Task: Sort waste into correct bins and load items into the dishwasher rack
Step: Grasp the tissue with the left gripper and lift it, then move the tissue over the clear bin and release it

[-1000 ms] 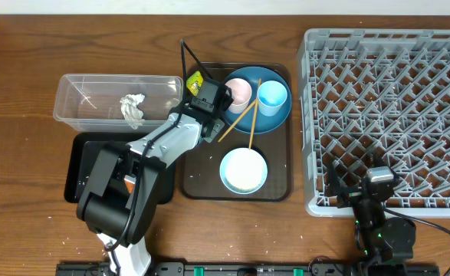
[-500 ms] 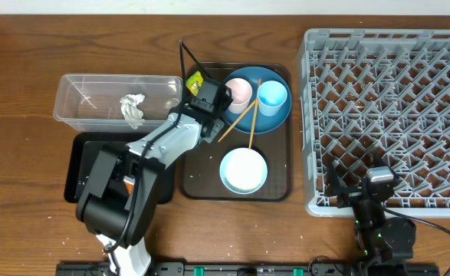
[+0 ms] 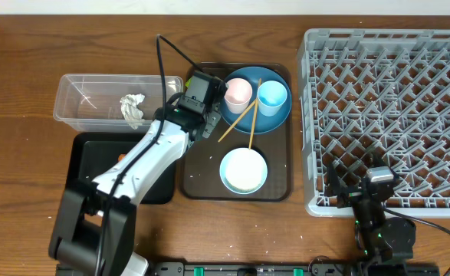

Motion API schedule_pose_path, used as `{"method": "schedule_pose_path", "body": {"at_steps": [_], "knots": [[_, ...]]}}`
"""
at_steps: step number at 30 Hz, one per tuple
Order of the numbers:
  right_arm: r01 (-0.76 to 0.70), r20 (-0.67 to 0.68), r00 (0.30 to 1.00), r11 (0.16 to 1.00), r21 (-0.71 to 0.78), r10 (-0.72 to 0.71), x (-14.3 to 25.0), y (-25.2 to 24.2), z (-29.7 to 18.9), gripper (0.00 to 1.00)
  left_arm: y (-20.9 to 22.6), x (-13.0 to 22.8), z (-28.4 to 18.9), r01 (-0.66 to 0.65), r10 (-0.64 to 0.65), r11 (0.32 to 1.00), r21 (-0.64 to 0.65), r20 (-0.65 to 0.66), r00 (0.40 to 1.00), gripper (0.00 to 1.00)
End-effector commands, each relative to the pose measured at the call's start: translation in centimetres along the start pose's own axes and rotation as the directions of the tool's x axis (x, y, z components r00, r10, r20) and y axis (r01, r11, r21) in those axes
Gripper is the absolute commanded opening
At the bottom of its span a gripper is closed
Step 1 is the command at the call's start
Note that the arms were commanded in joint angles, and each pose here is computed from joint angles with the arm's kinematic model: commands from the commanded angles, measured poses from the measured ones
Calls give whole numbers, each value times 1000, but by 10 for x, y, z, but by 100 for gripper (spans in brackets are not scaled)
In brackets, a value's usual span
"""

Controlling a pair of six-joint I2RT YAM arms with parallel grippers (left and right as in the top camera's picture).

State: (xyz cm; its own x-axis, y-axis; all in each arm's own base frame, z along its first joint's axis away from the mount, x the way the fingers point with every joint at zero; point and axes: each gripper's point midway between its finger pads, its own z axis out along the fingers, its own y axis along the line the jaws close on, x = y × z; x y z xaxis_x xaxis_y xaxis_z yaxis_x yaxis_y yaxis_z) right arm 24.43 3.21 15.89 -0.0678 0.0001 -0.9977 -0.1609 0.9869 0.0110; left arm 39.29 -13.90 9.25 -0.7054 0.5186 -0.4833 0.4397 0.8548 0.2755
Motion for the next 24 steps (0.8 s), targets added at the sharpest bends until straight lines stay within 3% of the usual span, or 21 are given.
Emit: {"method": "schedule_pose_path", "body": {"at_steps": [1, 14, 21, 24], "knots": [[-6, 2, 1000, 1000, -10, 6, 0, 2, 0, 99, 4, -6, -15, 85, -85, 996, -7, 38, 996, 6], [-6, 2, 1000, 1000, -10, 6, 0, 2, 0, 99, 31, -28, -79, 282, -271, 959, -30, 195, 942, 6], [-6, 2, 1000, 1000, -10, 6, 0, 2, 0, 99, 78, -28, -119, 481, -419, 865, -145, 321, 850, 6], [-6, 2, 1000, 1000, -10, 6, 0, 2, 0, 99, 108, -18, -130, 590, -493, 777, -220, 372, 787, 6]]}}
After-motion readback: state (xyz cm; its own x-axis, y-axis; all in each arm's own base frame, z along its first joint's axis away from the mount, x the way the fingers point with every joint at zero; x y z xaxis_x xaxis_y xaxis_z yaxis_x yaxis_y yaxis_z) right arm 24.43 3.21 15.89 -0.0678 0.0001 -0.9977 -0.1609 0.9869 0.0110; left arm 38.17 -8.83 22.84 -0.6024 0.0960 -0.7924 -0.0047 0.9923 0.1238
